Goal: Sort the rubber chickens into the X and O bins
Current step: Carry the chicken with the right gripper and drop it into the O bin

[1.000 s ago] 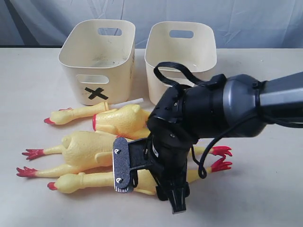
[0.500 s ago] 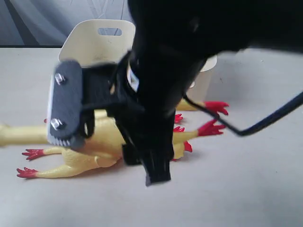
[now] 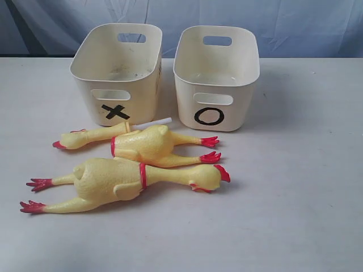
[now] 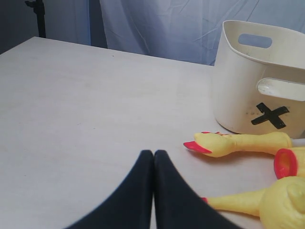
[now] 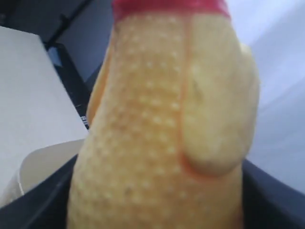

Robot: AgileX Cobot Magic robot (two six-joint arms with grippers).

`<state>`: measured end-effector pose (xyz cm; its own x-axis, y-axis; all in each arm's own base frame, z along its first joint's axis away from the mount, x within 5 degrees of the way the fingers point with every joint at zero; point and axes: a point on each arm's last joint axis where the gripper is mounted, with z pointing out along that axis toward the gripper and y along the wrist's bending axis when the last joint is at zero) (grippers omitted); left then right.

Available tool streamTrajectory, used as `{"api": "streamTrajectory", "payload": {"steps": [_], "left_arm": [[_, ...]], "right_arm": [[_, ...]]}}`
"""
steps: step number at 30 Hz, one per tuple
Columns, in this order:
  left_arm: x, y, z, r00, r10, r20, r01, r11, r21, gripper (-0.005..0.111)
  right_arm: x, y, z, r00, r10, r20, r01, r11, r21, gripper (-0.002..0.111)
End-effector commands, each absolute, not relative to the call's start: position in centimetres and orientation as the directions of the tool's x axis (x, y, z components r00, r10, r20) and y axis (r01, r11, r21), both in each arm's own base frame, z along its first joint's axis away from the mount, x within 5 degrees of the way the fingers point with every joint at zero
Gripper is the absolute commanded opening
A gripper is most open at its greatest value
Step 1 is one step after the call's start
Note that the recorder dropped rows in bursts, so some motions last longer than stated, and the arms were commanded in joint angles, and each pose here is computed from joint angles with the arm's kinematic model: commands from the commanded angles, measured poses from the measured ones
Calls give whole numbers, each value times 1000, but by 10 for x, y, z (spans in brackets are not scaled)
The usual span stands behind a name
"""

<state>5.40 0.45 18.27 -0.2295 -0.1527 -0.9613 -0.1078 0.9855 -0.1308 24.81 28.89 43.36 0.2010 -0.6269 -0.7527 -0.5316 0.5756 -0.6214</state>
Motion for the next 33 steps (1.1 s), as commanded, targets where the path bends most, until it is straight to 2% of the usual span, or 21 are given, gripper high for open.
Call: {"api": "streamTrajectory", "payload": {"steps": [1,4,11,20,24,26,28,30,33], "left_arm": [[54,4,185,-214,-149,-965,-99,986,-131,0],[54,4,185,-214,-149,-965,-99,986,-131,0],[54,4,185,-214,-148,-966,-99,987,-129,0],[54,4,185,-214,-148,-966,-99,987,-129,0],[54,4,185,-214,-148,-966,-99,987,-129,0],[54,4,185,-214,-148,-966,-99,987,-129,0],[54,4,185,-214,-148,-966,-99,987,-129,0],[54,4,185,-214,-148,-966,-99,987,-129,0],[54,4,184,-217,-148,-965,-100,987,-129,0]], "right_arm": [[310,254,422,-41,-283,-958,-452,861,-235,-1],[338,241,415,-33,-191,-981,-454,877,-156,-1],[381,228,370,-114,-260,-959,-401,895,-195,-1],[416,228,278,-386,-366,-847,-294,919,-263,-1],[420,227,258,-453,-355,-818,-262,930,-258,1],[420,230,259,-443,-338,-830,-280,932,-229,12],[419,232,259,-440,-318,-839,-293,935,-201,27],[419,233,259,-453,-295,-841,-287,942,-176,50],[417,228,255,-510,-265,-818,-240,957,-161,74]]}}
